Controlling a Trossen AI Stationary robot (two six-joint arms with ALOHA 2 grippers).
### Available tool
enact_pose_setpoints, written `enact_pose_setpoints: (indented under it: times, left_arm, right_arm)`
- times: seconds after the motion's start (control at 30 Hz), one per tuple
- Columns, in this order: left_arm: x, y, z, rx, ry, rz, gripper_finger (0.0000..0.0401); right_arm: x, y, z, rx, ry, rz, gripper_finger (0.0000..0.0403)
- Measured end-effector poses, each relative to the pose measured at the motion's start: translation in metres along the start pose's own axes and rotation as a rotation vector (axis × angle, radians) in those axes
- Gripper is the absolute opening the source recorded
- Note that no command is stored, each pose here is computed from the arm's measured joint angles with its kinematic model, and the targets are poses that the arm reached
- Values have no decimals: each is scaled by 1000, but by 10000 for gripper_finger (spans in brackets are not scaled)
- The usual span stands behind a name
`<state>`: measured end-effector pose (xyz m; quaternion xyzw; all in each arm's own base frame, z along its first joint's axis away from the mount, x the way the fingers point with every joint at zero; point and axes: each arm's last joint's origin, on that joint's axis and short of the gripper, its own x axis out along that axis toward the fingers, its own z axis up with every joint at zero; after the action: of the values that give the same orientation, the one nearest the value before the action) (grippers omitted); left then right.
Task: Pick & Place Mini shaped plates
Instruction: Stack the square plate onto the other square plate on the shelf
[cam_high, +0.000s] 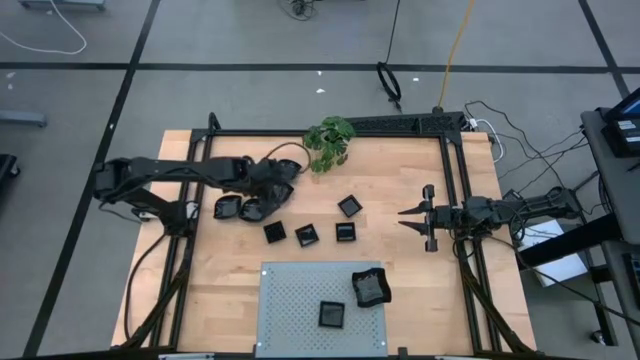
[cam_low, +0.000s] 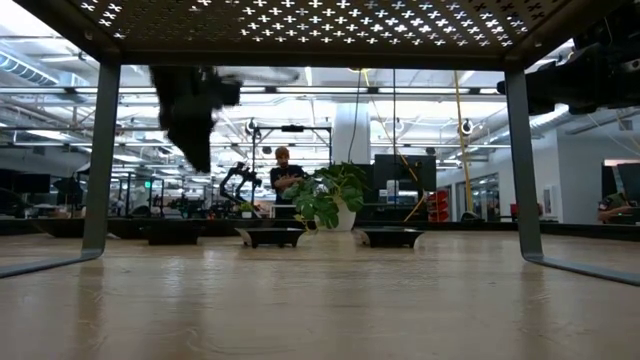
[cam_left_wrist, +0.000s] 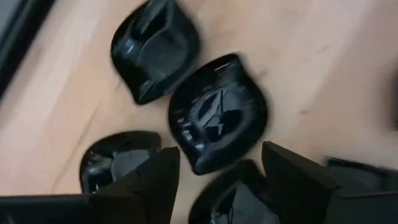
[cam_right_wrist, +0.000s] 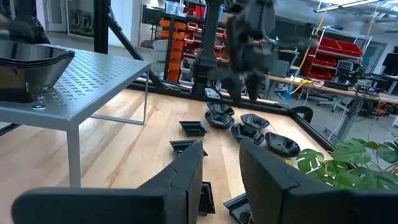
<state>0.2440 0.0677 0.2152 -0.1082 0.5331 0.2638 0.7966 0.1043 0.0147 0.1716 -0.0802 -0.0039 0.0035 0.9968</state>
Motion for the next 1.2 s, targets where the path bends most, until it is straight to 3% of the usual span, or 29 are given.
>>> enact_pose_setpoints:
  times: [0.23,0.8,1.2]
  left_arm:
    - [27,5,-18,-76,2,-104,228]
    - [36,-24,-48,109,42,-151,214]
    - [51,-26,-64,89,-11,-202,214]
  right_arm:
    - [0,0,0,0,0,0,96]
    - [0,0,0,0,0,0,95]
    - [0,0,0,0,0,0,95]
